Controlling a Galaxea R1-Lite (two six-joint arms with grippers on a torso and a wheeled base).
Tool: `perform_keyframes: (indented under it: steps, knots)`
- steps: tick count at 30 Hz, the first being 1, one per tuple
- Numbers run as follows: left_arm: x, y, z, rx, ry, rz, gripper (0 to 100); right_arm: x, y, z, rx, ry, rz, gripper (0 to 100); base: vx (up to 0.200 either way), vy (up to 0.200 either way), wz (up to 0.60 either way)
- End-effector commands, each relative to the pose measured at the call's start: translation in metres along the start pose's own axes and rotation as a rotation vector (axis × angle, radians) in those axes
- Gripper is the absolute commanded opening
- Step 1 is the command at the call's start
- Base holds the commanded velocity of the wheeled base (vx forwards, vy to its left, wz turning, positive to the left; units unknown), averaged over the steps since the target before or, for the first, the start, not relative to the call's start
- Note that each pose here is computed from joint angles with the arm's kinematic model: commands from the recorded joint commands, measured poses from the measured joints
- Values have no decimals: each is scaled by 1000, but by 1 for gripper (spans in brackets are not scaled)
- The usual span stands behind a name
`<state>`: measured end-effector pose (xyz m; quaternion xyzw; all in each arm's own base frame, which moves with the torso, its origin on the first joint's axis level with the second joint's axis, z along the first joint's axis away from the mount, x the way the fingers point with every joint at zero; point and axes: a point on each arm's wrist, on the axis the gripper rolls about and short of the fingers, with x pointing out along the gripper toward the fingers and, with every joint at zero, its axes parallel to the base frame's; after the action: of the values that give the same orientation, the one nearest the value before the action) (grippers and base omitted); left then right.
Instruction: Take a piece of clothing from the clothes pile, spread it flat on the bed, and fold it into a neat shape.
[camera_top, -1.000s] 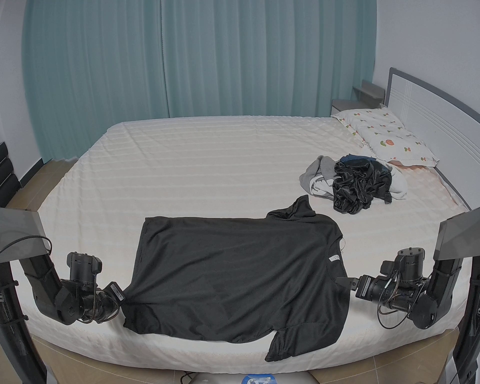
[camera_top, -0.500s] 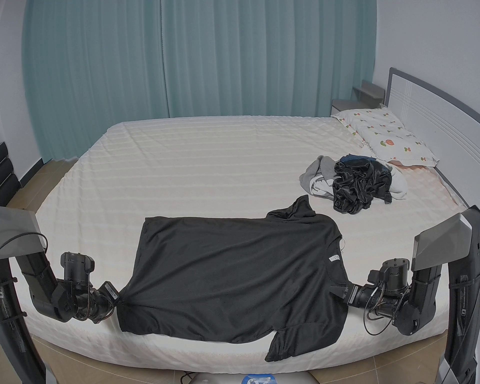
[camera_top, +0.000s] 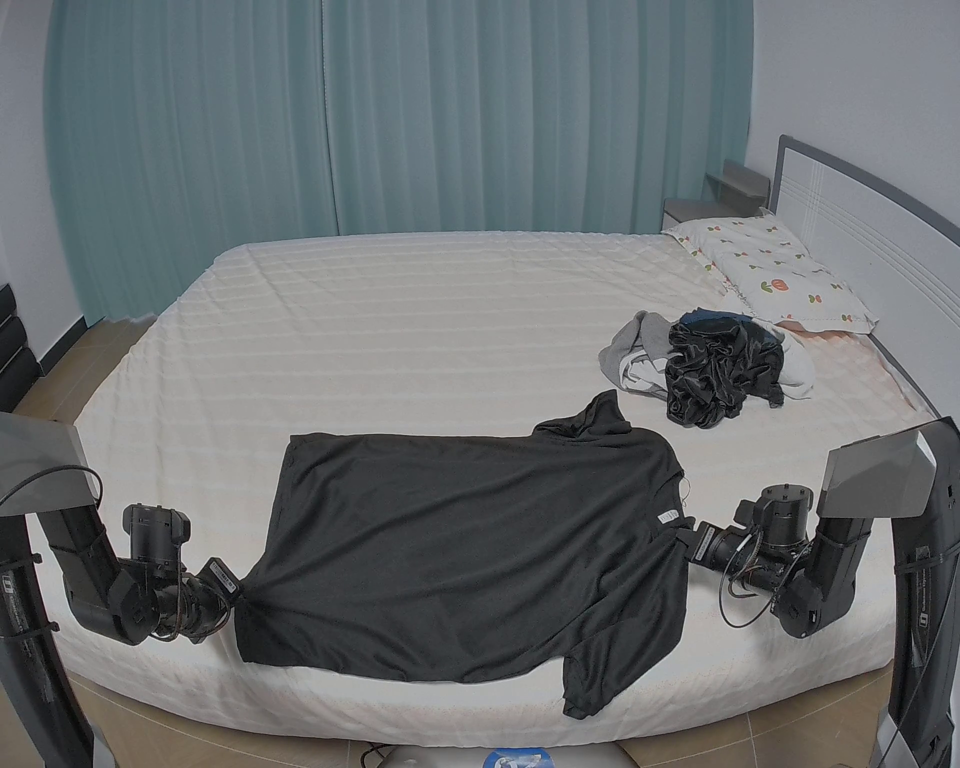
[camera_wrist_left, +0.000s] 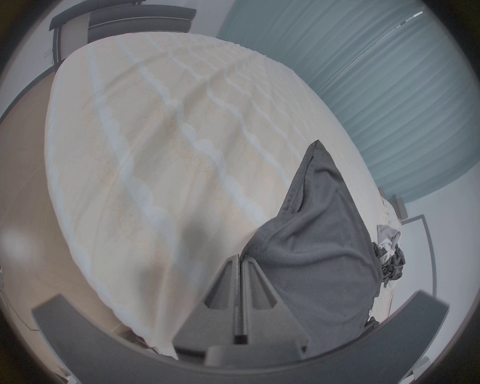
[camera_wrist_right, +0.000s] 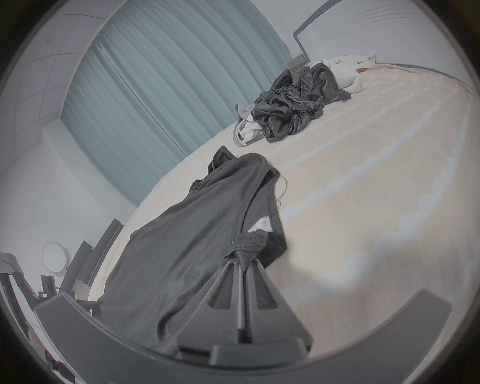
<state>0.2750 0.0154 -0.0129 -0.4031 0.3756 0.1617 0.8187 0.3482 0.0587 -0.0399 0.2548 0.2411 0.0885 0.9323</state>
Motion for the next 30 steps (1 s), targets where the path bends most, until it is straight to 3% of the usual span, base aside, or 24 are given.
perform_keyframes:
  steps: [1,5,6,14,17,22,25,30]
  knots:
    - [4,0,1,-19,-11,-12,0,14,0,5,-4,-27,15,0,0,0,0]
    - [10,0,1,-34,-20,-21,0,26,-1,8,-8,-52,28,0,0,0,0]
    - [11,0,1,-33,-23,-22,0,27,-1,8,-7,-53,29,100,0,0,0]
    - [12,0,2,-34,-30,-28,0,9,-13,15,9,-46,13,100,0,0,0]
    - [12,0,2,-34,-30,-28,0,-5,-20,11,27,-3,17,100,0,0,0]
    - [12,0,2,-33,-30,-28,0,-22,-21,3,31,31,61,100,0,0,0]
    - [12,0,2,-34,-32,-26,0,-35,-17,-10,25,101,122,100,0,0,0]
    - [12,0,2,-33,-31,-27,0,-29,-7,-27,8,163,149,100,0,0,0]
